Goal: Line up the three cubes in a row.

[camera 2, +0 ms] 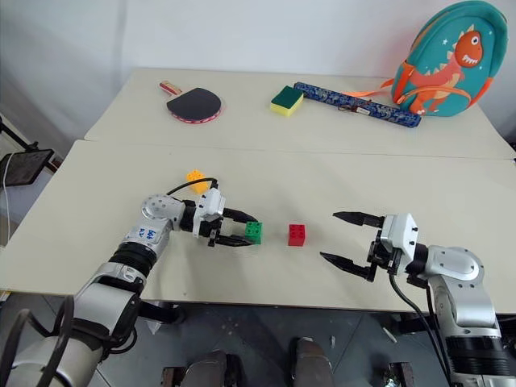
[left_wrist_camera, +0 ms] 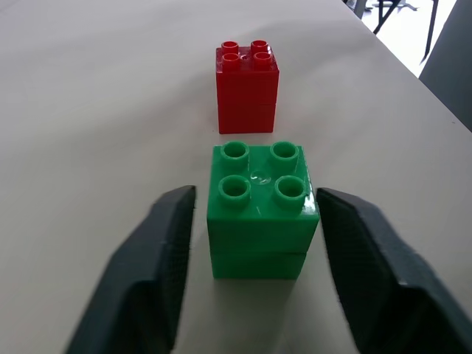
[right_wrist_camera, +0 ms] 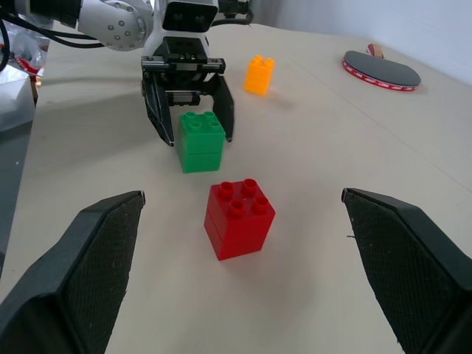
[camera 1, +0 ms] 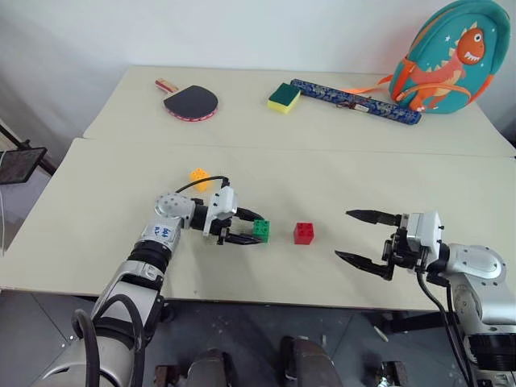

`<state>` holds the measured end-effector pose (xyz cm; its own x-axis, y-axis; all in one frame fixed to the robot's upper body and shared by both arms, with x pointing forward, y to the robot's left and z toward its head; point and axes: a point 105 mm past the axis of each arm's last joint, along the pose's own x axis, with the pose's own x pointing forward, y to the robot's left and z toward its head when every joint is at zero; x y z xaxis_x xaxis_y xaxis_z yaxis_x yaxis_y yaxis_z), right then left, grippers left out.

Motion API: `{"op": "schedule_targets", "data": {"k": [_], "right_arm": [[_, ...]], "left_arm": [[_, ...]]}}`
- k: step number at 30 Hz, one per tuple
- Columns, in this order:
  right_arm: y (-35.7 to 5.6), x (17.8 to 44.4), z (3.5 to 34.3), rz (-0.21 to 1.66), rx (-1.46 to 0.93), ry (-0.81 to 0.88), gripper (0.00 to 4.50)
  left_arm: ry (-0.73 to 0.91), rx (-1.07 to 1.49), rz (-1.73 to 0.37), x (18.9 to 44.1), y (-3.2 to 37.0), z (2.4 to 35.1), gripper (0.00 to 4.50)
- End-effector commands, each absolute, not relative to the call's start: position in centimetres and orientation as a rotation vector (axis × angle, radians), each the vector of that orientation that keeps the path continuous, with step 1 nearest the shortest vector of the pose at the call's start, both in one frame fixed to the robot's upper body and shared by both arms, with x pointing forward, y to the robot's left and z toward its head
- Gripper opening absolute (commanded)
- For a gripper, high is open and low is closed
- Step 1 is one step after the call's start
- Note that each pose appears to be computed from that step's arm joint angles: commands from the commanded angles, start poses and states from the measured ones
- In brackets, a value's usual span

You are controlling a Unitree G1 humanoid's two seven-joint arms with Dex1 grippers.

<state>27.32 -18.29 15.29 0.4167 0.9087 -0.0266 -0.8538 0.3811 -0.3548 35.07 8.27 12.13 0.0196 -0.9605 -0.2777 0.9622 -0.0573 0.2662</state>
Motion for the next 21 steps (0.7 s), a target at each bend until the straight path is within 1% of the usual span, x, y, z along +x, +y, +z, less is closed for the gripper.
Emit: {"op": "schedule_targets", "data": {"k": [1, 2, 4, 5, 7, 9, 10, 11, 12, 13, 15, 17, 18, 21], "right_arm": [[-17.7, 27.2, 16.3, 1.150, -0.335, -0.231, 4.50], [-17.6, 27.3, 16.5, 1.153, -0.333, -0.236, 4.50], [-17.6, 27.4, 16.6, 1.160, -0.325, -0.240, 4.50], [-17.4, 27.6, 16.9, 1.158, -0.304, -0.253, 4.50], [-17.1, 28.0, 17.4, 1.151, -0.280, -0.287, 4.50], [-16.9, 28.2, 17.7, 1.146, -0.269, -0.309, 4.50], [-16.7, 28.4, 17.9, 1.142, -0.272, -0.329, 4.50], [-16.3, 28.6, 18.1, 1.144, -0.267, -0.351, 4.50], [-16.0, 28.7, 18.3, 1.146, -0.264, -0.368, 4.50], [-15.9, 28.7, 18.4, 1.147, -0.262, -0.377, 4.50], [-15.2, 28.6, 19.2, 1.170, -0.271, -0.422, 4.50], [-14.7, 28.5, 20.2, 1.175, -0.256, -0.459, 4.50], [-14.7, 28.6, 20.5, 1.173, -0.248, -0.470, 4.50], [-14.4, 28.5, 20.8, 1.192, -0.259, -0.469, 4.50]], "left_arm": [[-0.103, 0.434, -1.534, 34.5, 10.2, 14.6, 4.02], [-0.122, 0.427, -1.510, 34.2, 11.1, 15.3, 4.31], [-0.127, 0.418, -1.471, 33.4, 12.8, 16.2, 4.31], [-0.131, 0.397, -1.395, 33.0, 14.5, 16.8, 4.41], [-0.145, 0.355, -1.216, 32.4, 17.8, 17.8, 4.41], [-0.132, 0.323, -1.107, 31.7, 19.7, 18.1, 4.41], [-0.115, 0.317, -1.026, 31.2, 21.3, 17.7, 4.41], [-0.121, 0.245, -0.867, 30.7, 24.1, 17.5, 4.41], [-0.124, 0.196, -0.751, 30.1, 26.1, 17.4, 4.41], [-0.127, 0.163, -0.678, 29.7, 27.2, 17.3, 4.41], [-0.093, 0.101, -0.517, 27.9, 30.2, 15.1, 4.41], [-0.062, 0.068, -0.444, 26.6, 31.4, 13.7, 4.41], [-0.052, 0.064, -0.434, 26.3, 31.4, 13.3, 4.41], [-0.034, 0.041, -0.418, 26.3, 31.4, 12.8, 4.41]]}}
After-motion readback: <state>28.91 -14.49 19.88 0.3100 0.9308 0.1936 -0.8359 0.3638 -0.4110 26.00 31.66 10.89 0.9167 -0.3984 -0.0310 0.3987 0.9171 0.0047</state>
